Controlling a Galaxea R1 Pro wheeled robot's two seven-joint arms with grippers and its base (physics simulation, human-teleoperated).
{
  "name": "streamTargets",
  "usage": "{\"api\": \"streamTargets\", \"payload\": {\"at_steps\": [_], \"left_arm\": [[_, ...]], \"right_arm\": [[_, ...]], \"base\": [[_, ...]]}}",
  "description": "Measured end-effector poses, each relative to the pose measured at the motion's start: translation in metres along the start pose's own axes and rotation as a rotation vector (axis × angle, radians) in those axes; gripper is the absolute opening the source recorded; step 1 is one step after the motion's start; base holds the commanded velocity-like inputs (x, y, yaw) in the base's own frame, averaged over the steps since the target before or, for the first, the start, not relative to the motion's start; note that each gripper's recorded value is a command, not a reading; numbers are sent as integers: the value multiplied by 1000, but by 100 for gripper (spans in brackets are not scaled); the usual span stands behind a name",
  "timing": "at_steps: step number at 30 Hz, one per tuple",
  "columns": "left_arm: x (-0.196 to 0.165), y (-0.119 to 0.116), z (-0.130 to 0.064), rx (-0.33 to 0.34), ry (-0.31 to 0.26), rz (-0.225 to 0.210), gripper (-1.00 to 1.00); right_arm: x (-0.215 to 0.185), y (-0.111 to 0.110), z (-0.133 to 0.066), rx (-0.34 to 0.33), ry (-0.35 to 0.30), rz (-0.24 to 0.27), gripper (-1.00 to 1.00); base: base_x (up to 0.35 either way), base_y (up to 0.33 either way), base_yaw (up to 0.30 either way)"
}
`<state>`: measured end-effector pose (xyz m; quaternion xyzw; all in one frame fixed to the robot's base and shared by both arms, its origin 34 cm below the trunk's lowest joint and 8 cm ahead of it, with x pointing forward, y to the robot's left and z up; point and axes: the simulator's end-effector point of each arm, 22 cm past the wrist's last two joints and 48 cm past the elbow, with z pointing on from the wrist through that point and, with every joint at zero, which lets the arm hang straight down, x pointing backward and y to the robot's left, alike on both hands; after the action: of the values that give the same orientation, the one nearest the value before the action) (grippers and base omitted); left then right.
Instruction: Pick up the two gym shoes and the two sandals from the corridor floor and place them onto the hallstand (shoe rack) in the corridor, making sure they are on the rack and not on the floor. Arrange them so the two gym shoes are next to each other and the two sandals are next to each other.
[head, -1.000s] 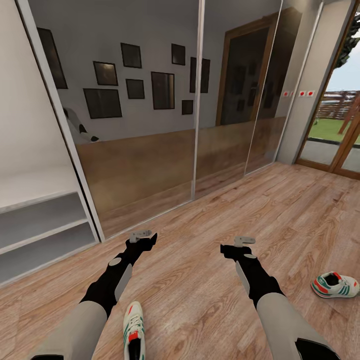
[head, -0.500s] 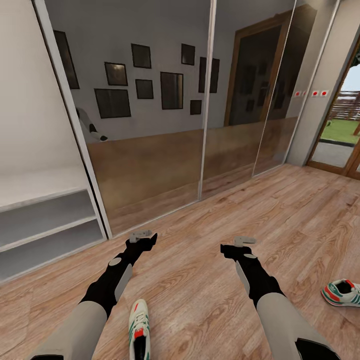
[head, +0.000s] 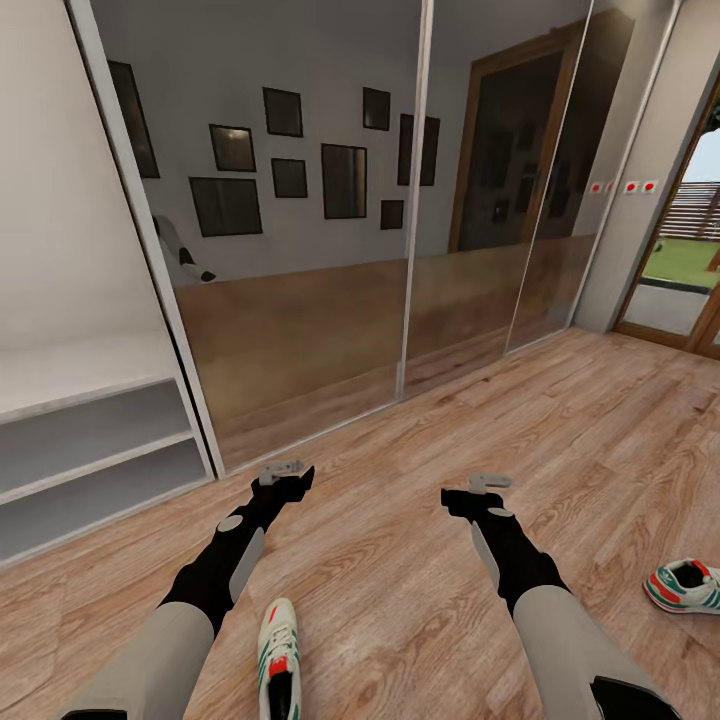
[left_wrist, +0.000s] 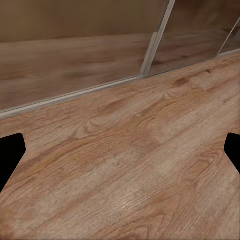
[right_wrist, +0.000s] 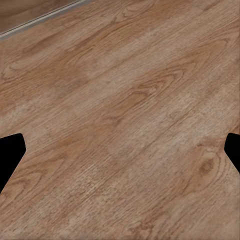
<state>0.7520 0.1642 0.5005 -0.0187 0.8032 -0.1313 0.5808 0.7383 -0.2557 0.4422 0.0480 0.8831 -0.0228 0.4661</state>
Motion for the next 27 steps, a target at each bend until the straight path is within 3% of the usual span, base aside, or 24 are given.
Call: {"api": "streamTargets", "payload": {"at_steps": [27], "left_arm": [[0, 0, 0, 0, 0, 0, 100]], "right_arm": [[0, 0, 0, 1, 0, 0, 100]], "base": [[-43, -51, 0]]}}
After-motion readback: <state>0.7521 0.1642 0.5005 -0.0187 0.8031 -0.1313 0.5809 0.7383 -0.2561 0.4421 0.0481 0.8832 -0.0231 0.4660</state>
